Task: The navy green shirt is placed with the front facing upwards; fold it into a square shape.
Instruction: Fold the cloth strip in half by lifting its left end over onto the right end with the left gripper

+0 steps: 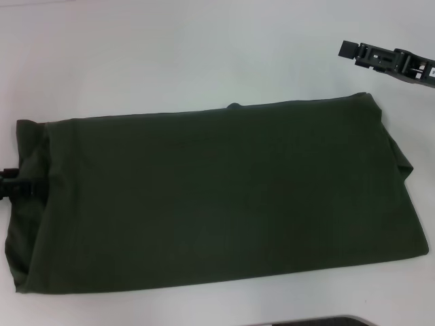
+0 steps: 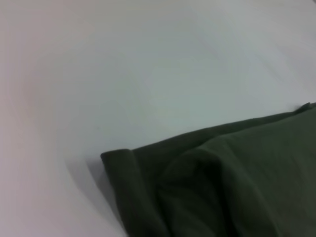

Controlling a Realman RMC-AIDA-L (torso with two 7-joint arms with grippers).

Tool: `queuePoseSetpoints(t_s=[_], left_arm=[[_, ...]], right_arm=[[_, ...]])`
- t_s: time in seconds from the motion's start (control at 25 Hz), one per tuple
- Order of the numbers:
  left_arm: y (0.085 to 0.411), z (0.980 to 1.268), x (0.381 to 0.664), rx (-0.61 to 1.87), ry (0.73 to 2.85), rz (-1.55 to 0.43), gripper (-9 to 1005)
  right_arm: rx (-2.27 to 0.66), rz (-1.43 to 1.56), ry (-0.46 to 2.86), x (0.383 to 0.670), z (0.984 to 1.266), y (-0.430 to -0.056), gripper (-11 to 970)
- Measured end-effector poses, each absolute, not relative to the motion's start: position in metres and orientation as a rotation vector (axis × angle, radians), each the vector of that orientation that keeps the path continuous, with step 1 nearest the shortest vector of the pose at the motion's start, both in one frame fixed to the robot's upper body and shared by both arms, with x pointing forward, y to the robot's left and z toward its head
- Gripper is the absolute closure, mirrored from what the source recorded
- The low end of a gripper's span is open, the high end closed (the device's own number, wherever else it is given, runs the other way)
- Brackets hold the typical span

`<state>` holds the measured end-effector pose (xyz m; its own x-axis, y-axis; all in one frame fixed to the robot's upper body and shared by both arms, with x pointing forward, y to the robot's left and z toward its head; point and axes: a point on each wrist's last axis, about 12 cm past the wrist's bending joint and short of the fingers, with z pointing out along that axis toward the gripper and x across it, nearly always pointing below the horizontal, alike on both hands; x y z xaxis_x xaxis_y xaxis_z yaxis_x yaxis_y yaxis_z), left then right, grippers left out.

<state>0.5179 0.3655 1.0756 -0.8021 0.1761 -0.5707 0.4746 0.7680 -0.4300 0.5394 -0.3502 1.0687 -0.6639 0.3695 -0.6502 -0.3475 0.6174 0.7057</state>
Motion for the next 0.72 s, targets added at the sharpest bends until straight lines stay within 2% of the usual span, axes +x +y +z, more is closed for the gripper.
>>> queuePoseSetpoints(t_s=[0.72], left_arm=[[0.3585,1.0726,0.5185,0.531,2.488,-0.8,135]], right_arm=[[0.018,1.102,2.015,0.5393,1.0686,-0.3501,43]])
